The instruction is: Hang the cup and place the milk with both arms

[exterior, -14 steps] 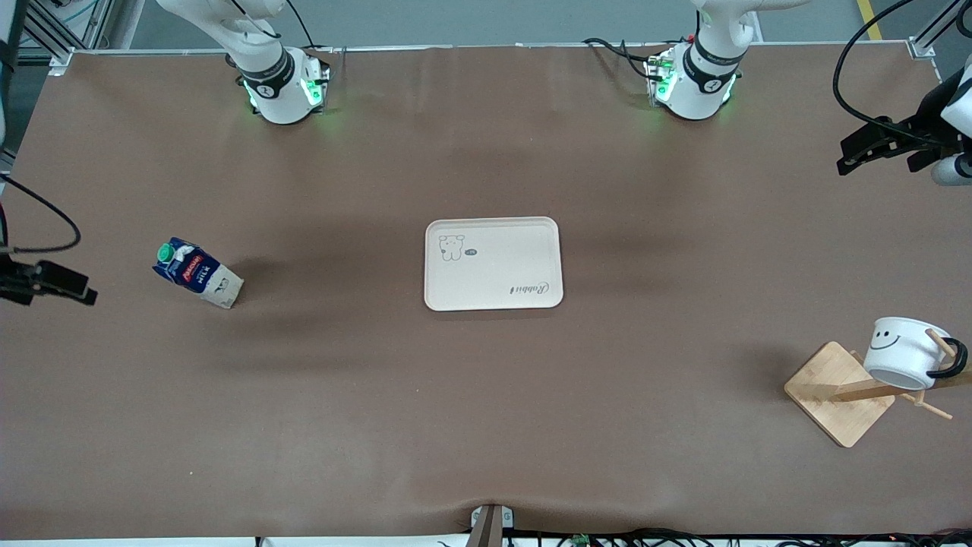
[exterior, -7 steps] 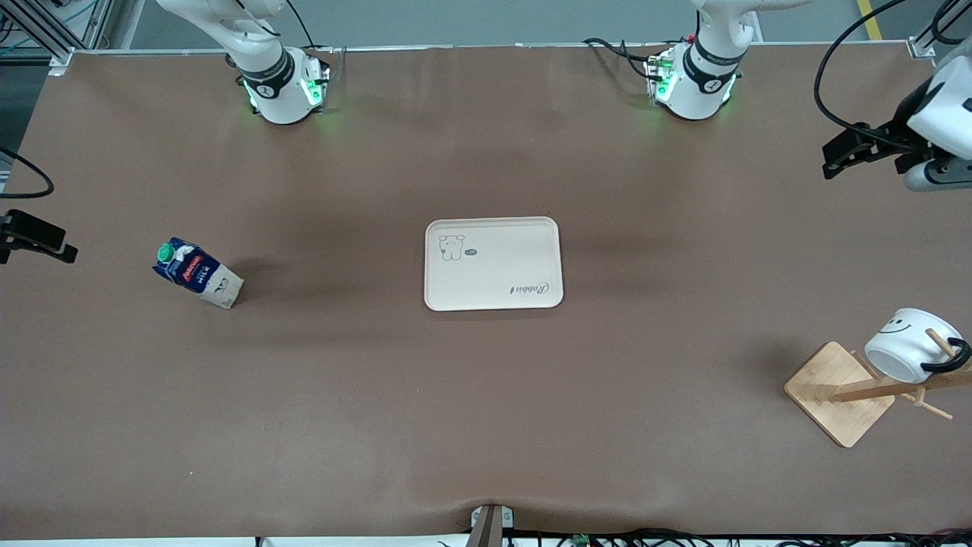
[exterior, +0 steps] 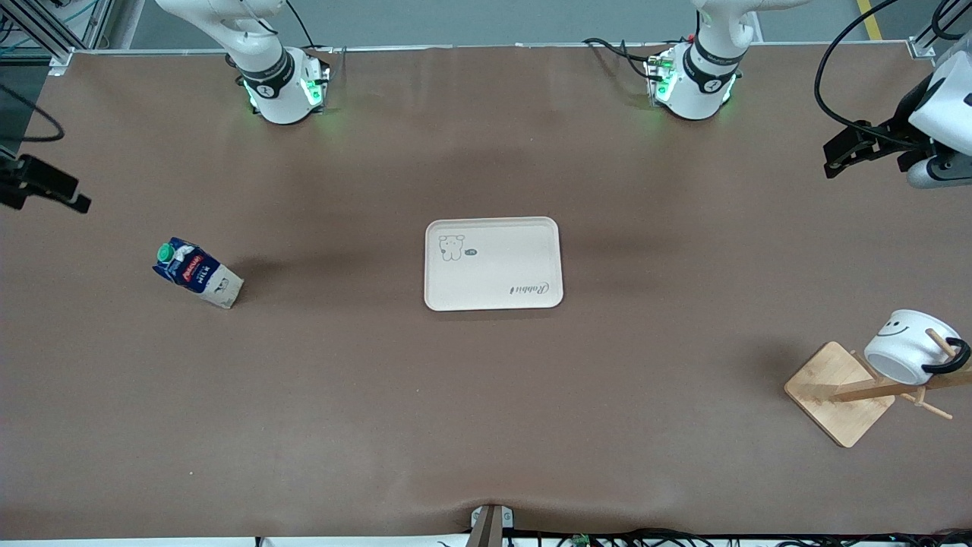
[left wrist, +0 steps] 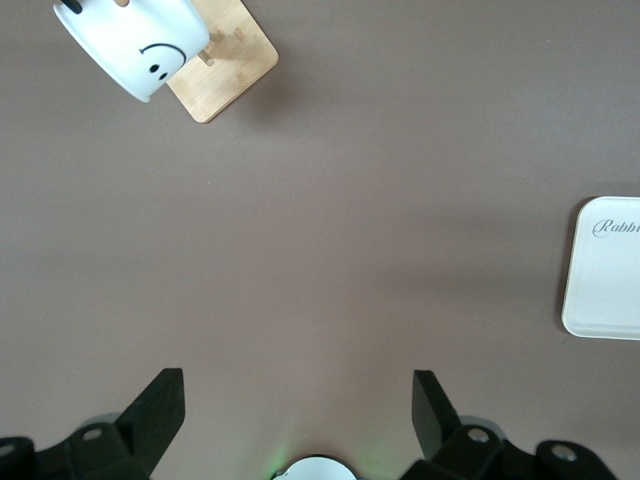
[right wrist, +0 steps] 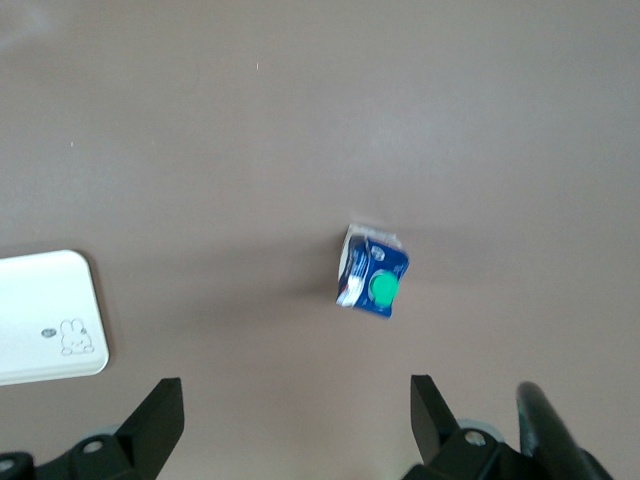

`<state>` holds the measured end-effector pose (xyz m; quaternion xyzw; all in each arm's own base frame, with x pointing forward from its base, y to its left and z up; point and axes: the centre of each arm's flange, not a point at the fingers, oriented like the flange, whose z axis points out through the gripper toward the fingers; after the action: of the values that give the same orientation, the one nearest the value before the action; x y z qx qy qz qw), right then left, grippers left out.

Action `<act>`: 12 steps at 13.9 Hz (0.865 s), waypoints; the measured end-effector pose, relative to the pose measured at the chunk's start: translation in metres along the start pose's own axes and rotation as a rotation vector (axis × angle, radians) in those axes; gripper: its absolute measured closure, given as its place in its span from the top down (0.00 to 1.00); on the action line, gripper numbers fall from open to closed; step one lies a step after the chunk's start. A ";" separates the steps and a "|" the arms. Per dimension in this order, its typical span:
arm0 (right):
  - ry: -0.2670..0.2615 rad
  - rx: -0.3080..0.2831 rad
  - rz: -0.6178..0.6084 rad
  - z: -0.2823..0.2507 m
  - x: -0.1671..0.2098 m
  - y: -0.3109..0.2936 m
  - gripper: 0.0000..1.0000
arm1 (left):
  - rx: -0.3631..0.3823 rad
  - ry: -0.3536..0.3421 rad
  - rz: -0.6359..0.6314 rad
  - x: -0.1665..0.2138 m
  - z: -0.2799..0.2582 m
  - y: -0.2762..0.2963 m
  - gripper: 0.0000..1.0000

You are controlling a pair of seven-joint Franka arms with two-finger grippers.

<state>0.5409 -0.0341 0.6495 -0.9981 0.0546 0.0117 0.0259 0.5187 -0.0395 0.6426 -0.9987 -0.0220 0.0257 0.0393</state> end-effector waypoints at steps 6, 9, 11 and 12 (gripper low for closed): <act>0.024 -0.014 0.023 -0.003 -0.006 0.008 1.00 | -0.004 0.002 0.001 0.000 -0.001 0.000 1.00; 0.039 -0.014 0.011 -0.006 -0.006 0.001 1.00 | -0.017 0.004 0.003 -0.001 -0.003 0.002 1.00; 0.049 -0.014 0.009 -0.007 -0.004 0.001 1.00 | -0.019 0.010 0.004 -0.001 -0.006 0.003 1.00; 0.050 -0.014 0.010 -0.006 -0.004 0.001 1.00 | -0.021 0.015 0.004 -0.001 -0.008 0.003 1.00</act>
<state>0.5372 -0.0347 0.6560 -0.9980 0.0599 -0.0128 0.0176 0.5180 -0.0427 0.6506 -0.9992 -0.0201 0.0180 0.0290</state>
